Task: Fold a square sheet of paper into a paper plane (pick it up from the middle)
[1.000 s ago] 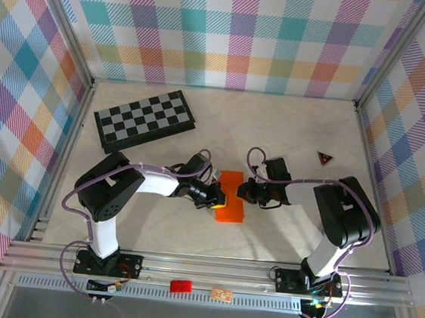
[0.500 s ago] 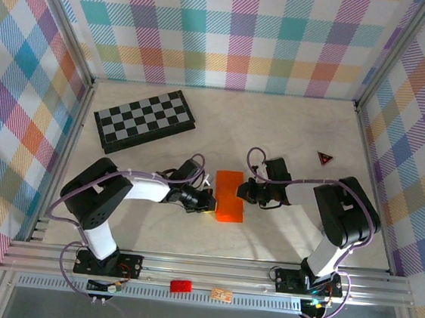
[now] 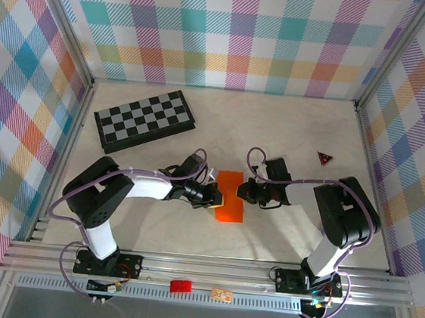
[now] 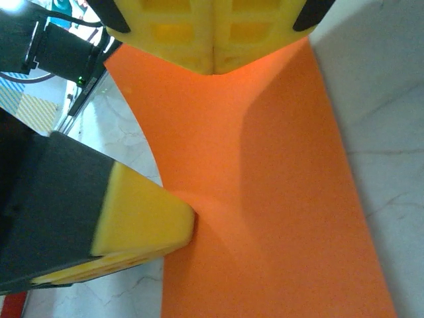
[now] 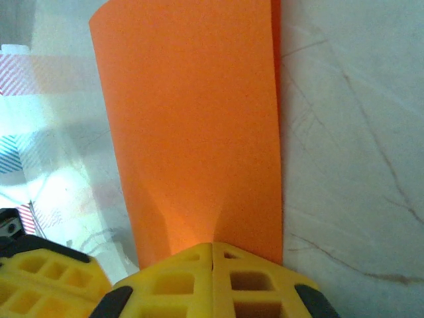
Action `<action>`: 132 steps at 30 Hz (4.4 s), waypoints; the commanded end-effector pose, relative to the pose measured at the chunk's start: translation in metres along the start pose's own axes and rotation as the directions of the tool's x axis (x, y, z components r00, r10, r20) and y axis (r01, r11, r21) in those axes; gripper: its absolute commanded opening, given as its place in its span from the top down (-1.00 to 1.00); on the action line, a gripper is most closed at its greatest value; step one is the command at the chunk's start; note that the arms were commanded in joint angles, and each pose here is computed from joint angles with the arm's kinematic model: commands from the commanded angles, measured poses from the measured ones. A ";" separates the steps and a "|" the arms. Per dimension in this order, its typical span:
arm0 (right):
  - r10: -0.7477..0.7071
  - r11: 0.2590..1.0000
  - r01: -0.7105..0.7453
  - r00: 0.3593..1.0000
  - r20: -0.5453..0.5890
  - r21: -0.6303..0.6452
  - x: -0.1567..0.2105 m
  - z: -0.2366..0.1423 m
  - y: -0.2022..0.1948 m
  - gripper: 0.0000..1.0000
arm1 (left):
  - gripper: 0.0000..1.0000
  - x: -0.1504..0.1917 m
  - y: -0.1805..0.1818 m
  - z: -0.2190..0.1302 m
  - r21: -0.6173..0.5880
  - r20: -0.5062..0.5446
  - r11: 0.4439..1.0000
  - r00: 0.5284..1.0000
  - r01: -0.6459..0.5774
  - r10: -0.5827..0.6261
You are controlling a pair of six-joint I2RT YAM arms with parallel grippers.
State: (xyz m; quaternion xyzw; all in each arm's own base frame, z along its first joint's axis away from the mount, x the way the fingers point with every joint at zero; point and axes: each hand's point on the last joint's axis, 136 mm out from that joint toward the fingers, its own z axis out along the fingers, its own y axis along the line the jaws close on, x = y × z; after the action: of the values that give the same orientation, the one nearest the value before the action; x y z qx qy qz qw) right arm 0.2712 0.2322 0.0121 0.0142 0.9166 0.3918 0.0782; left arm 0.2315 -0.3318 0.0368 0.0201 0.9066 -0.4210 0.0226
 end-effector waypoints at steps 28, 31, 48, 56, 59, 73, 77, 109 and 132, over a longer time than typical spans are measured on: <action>0.127 0.952 -0.101 0.989 -0.073 0.291 0.038 -0.002 -0.072 1.00 | 1.00 0.011 -0.017 -0.012 0.094 0.023 0.995 0.999 0.025 -0.027; 0.131 0.952 -0.104 0.989 -0.073 0.289 0.038 -0.002 -0.072 1.00 | 1.00 0.009 -0.023 -0.003 0.115 0.007 0.993 1.000 0.026 -0.027; 0.128 0.948 -0.100 0.989 -0.074 0.301 0.039 -0.003 -0.073 1.00 | 0.99 0.079 0.066 -0.021 -0.238 -0.165 0.968 0.986 -0.077 0.038; 0.129 0.948 -0.102 0.989 -0.071 0.301 0.039 -0.003 -0.074 1.00 | 0.99 0.038 0.007 -0.033 -0.132 -0.011 0.983 0.992 -0.127 0.126; 0.131 0.948 -0.103 0.989 -0.073 0.302 0.039 -0.003 -0.074 1.00 | 1.00 0.025 -0.019 -0.026 -0.037 0.013 0.991 0.992 -0.127 0.128; 0.133 0.945 -0.103 0.988 -0.075 0.311 0.040 -0.002 -0.077 1.00 | 0.99 0.052 0.017 0.012 -0.087 -0.107 0.992 0.990 -0.095 0.086; 0.132 0.946 -0.103 0.988 -0.075 0.308 0.040 -0.001 -0.076 1.00 | 0.99 0.071 0.045 0.002 -0.155 -0.134 0.982 0.987 -0.107 0.086; 0.134 0.949 -0.106 0.988 -0.073 0.296 0.039 0.000 -0.076 1.00 | 0.97 0.067 0.037 0.008 -0.142 -0.097 0.970 0.978 -0.197 0.184; -0.063 0.997 0.062 0.998 0.006 0.051 -0.011 -0.023 0.018 0.87 | 0.91 -0.007 -0.014 -0.043 -0.196 0.166 0.962 0.961 -0.188 0.222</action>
State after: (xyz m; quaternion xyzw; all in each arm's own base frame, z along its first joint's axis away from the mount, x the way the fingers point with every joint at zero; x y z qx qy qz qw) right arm 0.2730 0.2284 0.0197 0.0016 0.9260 0.3698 0.0756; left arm 0.2078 -0.3085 0.0592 0.1246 0.9271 -0.3234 0.1426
